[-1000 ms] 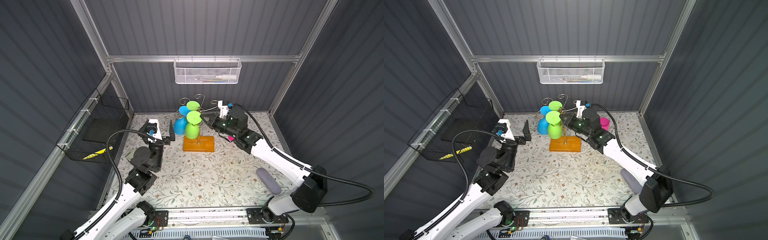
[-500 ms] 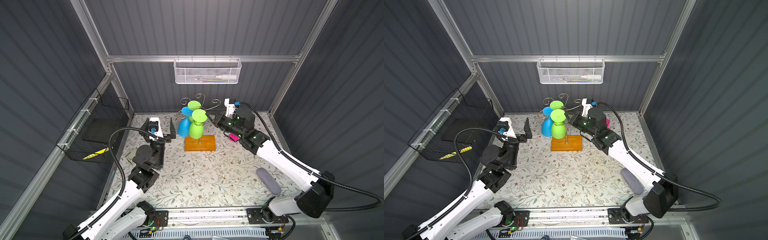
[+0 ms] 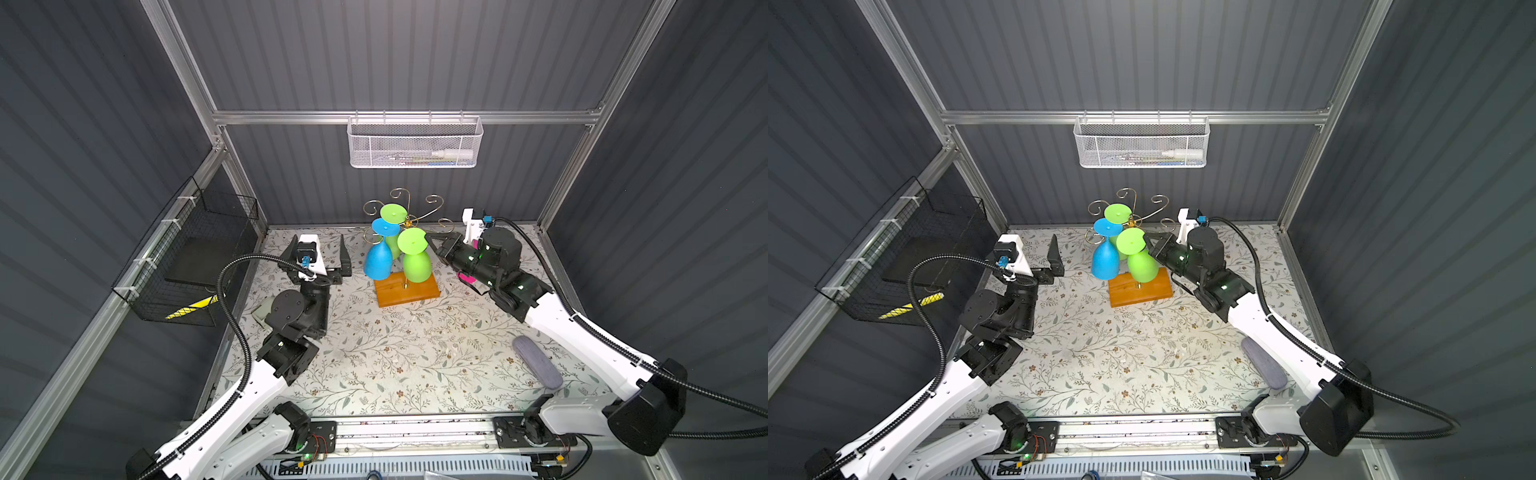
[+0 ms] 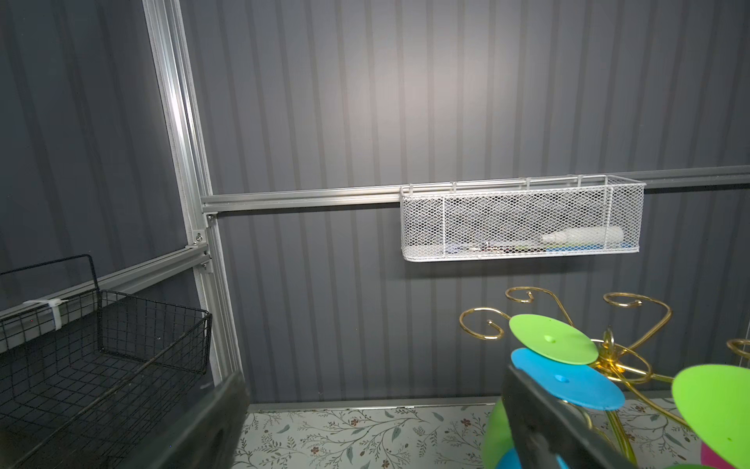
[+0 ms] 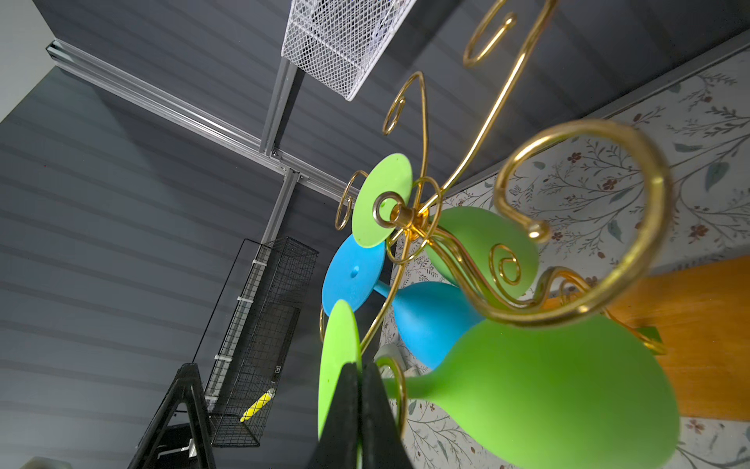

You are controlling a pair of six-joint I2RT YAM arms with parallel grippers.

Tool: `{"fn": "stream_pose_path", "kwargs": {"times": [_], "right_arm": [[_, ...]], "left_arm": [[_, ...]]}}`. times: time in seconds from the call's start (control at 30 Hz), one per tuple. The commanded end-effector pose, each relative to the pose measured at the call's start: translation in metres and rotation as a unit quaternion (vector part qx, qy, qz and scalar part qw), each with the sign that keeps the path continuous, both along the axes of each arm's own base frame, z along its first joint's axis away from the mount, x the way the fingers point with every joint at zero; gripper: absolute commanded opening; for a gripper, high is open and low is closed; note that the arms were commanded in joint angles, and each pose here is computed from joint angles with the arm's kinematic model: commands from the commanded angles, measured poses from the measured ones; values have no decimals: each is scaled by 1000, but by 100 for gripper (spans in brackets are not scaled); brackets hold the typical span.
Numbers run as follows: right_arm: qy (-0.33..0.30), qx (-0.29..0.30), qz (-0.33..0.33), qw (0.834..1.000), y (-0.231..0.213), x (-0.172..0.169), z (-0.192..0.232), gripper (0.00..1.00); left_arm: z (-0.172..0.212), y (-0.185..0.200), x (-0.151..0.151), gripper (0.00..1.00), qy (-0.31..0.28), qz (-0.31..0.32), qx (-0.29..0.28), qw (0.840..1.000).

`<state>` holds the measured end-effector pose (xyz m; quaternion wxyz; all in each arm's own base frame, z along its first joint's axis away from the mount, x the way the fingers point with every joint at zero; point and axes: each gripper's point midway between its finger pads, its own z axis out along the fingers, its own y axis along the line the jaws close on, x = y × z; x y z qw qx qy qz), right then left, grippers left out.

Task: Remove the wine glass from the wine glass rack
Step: 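Pull the green glass back from the rack with the right gripper, then raise the green glass upward while the left gripper swings toward it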

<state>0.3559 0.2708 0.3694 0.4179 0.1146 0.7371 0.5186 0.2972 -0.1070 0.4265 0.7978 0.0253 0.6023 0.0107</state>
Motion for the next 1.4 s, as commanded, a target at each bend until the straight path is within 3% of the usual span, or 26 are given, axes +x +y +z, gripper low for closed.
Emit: {"fn": "stream_pose_path", "kwargs": {"times": [0.0,0.53,0.9,1.37], "right_arm": [[-19,18,-13,1000,-6,3,13,0],[-34,61,-3,998,5,12,33,0],[-35,84,-44,995,-9,18,30,0],[-33,78,-72,994,-36,1,21,0]], "left_arm": [[24,10,-8,99,-29,10,-22,999],[27,12,-11,100,-32,7,-26,999],[27,14,-14,99,-33,7,-28,999],[25,11,-11,99,-30,4,-29,999]]}}
